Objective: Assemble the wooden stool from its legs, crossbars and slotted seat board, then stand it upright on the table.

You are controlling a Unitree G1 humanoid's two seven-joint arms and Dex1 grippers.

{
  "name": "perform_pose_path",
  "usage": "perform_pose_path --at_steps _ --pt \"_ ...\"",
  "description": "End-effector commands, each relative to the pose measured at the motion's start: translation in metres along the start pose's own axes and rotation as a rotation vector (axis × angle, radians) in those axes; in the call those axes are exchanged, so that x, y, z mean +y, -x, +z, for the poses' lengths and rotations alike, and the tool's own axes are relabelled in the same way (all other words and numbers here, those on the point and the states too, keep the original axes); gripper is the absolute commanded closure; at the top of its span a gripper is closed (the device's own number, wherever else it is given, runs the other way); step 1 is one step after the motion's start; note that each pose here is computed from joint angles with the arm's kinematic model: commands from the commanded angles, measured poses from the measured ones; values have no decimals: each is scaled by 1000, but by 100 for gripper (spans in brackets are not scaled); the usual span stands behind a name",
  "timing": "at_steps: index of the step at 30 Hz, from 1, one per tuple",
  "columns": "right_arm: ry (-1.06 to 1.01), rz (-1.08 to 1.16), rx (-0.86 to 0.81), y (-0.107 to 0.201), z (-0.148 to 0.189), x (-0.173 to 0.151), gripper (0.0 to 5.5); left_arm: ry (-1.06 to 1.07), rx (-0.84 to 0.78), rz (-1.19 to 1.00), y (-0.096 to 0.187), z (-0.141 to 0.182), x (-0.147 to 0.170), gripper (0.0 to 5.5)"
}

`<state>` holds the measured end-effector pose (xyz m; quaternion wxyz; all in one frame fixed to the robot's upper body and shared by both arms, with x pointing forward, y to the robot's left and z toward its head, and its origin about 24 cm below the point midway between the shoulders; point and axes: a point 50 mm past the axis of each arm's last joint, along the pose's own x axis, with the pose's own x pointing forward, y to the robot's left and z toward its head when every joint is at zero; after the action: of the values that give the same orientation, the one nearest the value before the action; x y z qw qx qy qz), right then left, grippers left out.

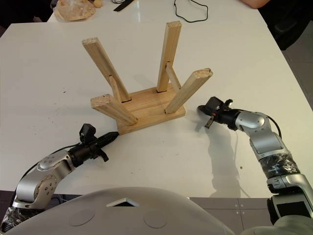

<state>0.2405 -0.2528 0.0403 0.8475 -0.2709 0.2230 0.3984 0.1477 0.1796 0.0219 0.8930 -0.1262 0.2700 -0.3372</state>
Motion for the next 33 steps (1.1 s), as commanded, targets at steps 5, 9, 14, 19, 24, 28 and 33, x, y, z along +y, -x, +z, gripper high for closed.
perform_pose_path --at_steps 5,9,14,19,24,28,33 --pt "-10 27 -27 -30 4 15 550 13 72 115 -5 -10 17 546" --pt "2 53 -37 -31 7 17 550 7 70 132 -4 -8 21 546" --pt "2 88 -47 -21 8 22 550 7 62 120 -3 -7 17 546" --pt "-1 107 -53 -20 10 25 550 9 62 113 -4 -8 16 546" --pt "-12 207 -108 -26 22 46 550 3 48 76 -6 -5 8 546" --pt "-53 277 -97 -13 17 75 550 -25 58 139 2 -4 23 546" --pt "-129 284 -91 -4 12 104 550 -16 48 88 -1 -4 13 546"
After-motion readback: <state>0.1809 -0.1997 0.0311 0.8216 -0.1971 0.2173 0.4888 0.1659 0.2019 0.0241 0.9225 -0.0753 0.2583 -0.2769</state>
